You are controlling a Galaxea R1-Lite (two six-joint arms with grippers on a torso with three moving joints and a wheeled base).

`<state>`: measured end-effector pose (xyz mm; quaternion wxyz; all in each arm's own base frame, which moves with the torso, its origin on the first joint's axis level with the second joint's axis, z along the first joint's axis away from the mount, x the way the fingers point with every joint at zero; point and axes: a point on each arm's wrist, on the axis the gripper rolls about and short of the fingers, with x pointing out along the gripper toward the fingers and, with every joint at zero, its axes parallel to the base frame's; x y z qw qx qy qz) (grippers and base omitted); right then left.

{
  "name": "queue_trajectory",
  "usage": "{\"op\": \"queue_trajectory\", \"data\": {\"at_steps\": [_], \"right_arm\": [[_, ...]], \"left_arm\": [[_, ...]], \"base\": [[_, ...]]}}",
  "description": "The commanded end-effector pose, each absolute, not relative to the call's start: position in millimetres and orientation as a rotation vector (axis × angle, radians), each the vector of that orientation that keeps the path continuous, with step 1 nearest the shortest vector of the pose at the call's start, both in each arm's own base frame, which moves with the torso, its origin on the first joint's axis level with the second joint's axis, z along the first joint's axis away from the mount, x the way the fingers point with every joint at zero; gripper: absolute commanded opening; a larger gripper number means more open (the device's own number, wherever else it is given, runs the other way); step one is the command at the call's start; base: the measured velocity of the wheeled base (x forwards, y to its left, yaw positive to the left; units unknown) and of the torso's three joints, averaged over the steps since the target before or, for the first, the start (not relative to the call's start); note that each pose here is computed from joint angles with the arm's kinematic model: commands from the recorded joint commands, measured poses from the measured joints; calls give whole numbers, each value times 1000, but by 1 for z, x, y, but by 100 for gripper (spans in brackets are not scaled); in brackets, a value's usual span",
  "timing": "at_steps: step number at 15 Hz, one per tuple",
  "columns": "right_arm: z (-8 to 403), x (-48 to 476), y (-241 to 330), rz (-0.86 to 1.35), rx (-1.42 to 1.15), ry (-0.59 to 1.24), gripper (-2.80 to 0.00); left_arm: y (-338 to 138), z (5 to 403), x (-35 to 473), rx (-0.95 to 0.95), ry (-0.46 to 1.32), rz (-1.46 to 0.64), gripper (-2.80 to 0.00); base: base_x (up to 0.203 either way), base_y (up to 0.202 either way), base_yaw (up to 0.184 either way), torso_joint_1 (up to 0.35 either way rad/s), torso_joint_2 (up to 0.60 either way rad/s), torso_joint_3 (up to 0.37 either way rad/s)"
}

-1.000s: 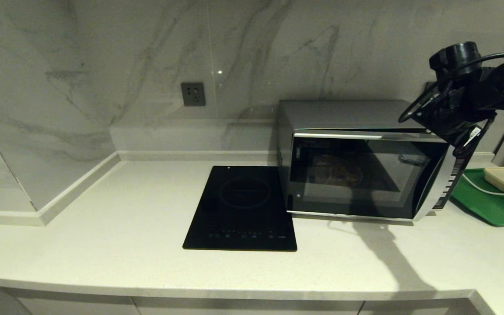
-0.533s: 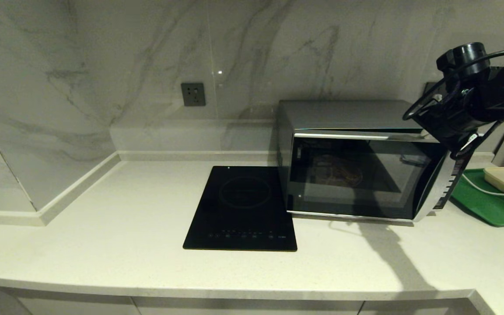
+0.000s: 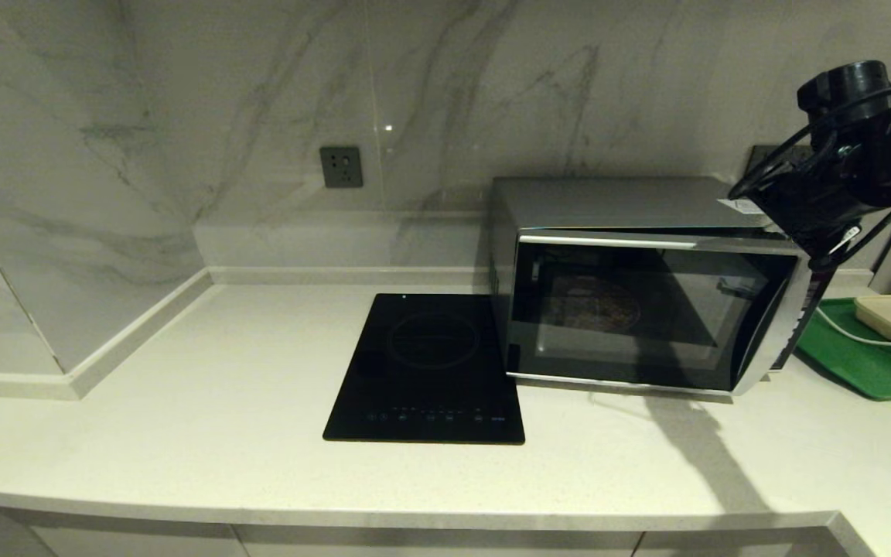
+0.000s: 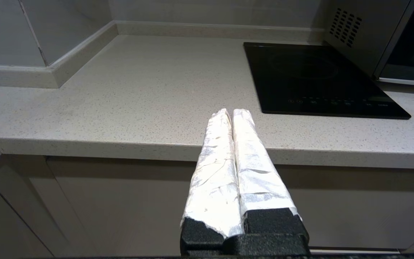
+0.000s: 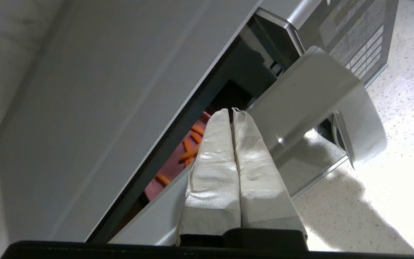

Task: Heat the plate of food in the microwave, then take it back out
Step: Open the microwave oven

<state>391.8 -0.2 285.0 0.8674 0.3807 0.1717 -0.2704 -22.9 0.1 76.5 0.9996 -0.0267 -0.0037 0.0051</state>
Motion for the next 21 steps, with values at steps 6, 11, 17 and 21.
{"op": "queue_trajectory", "data": {"at_steps": [6,11,17,21], "right_arm": [[274,416,-11,-485,829,312,-280],[251,420,-23,-565,818,407,-280],[279,375,-22,-581,836,437,-280],[310,302,-9,-562,813,522,-280]], "left_arm": [[0,77,-23,-54,-8,11,-280],[0,77,-23,-54,-8,11,-280],[0,77,-23,-54,-8,11,-280],[0,77,-23,-54,-8,11,-280]], "base": [[0,0,0,0,0,0],[0,0,0,0,0,0],[0,0,0,0,0,0],[0,0,0,0,0,0]]}}
